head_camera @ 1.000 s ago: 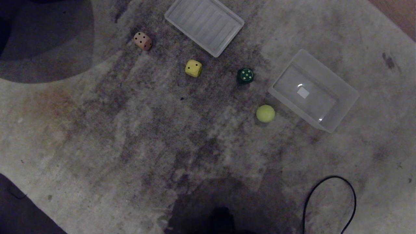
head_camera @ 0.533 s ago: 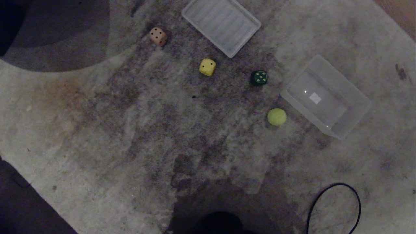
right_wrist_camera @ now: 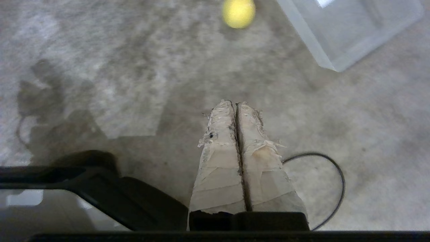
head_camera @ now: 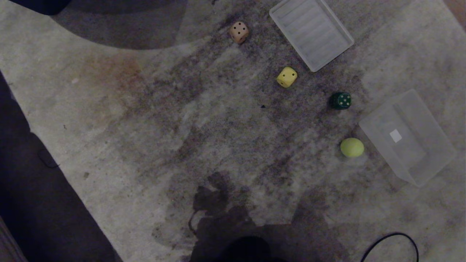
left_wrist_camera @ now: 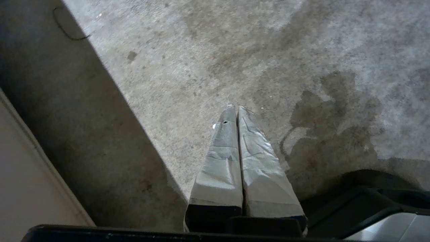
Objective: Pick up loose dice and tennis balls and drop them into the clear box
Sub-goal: Pick up the ball on the floor
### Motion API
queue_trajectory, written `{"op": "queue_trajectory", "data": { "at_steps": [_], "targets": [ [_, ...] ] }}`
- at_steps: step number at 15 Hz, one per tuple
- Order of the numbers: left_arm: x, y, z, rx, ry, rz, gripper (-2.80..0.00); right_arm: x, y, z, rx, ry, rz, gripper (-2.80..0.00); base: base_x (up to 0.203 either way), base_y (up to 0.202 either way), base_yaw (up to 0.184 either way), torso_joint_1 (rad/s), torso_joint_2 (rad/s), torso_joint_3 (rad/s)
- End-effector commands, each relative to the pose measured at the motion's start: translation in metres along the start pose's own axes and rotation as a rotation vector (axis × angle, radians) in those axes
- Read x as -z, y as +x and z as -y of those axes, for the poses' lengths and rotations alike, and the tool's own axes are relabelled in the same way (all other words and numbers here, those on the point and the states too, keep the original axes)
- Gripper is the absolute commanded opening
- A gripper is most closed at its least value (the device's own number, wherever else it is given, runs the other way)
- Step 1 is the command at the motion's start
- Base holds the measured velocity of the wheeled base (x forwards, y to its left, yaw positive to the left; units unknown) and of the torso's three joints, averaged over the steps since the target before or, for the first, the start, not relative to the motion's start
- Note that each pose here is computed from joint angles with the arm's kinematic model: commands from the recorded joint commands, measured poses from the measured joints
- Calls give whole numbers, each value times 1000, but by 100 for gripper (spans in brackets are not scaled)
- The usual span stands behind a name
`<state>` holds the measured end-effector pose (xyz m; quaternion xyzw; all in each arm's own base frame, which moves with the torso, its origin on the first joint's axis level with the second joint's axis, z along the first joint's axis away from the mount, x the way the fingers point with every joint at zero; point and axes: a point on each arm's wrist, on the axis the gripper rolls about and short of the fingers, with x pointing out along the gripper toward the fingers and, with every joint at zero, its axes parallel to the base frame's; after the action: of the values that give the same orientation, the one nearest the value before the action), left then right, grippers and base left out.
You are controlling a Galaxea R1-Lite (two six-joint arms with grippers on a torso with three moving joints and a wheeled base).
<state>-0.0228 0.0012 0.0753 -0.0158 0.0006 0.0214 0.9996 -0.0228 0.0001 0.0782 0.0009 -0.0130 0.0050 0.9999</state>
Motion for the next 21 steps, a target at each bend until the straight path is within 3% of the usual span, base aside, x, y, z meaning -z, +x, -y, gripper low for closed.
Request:
{"op": "queue_trajectory", "data": {
  "at_steps": [1,6,10,13,15,21],
  "targets": [
    [0,0,0,-2,-2,-3,-280,3,1,0,-1,-3,-9,-280,0,0,0,0,0,0],
    [0,0,0,-2,-2,-2,-280,-4,-1,0,10,0,-17,-280,0,0,0,0,0,0],
    [0,0,0,-2,-2,-1,-280,-56,23,0,16,22,-216,-280,0,0,0,0,0,0],
    [0,0,0,-2,-2,-1,-280,-86,82,1,37,59,-357,-280,0,0,0,0,0,0],
    [0,0,0,-2,-2,-3,-280,-93,132,3,70,86,-398,-280,0,0,0,0,0,0],
    [0,0,0,-2,-2,-3,-280,-52,263,4,177,225,-487,-280,0,0,0,0,0,0]
  ]
}}
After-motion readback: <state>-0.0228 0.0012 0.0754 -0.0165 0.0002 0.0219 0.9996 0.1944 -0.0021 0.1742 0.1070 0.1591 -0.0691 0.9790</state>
